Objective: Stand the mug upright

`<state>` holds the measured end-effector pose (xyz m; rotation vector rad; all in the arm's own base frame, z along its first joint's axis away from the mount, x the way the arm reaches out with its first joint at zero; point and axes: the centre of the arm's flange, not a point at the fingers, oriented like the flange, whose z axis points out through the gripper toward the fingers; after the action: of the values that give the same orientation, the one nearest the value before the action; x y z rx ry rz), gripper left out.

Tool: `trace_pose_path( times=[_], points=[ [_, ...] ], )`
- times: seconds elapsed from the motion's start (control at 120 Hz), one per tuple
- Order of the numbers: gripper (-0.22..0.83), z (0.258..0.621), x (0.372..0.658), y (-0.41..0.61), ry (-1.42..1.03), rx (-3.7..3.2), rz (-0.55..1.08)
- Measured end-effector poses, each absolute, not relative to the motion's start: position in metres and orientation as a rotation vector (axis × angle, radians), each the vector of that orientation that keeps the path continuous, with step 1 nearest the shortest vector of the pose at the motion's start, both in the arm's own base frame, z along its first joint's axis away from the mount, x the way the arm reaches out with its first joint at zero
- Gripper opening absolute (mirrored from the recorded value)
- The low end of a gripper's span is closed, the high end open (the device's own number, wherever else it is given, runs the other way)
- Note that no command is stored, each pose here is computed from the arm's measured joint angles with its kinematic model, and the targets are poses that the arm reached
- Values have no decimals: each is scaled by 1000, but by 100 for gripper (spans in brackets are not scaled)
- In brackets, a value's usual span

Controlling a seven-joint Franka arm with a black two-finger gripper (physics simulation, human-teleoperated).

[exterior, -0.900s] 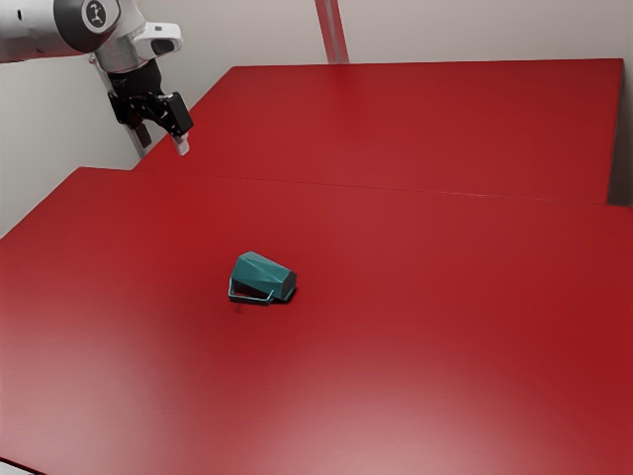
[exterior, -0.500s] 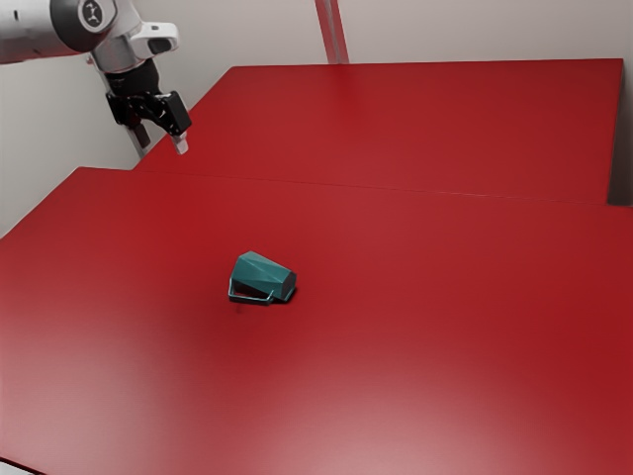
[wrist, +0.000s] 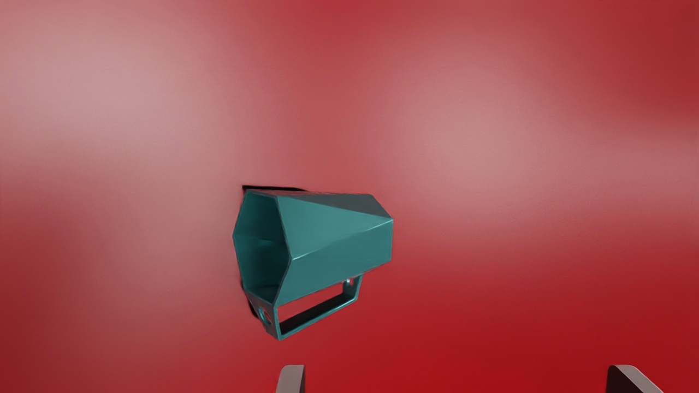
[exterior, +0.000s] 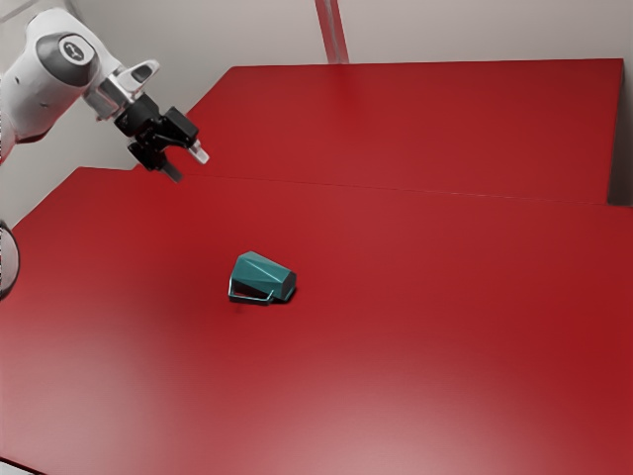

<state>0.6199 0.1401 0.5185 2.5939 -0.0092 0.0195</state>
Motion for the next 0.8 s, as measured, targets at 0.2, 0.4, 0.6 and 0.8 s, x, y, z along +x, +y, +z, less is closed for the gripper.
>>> trace_pose_path(
  times=[0.2,0.4,0.6,0.8],
  points=[
    [61,444,617,142,19,2455,-14],
    [61,397,607,145,49,2409,-19],
    [62,361,602,141,64,2374,-21],
    [61,330,605,132,65,2340,-33]
  ],
)
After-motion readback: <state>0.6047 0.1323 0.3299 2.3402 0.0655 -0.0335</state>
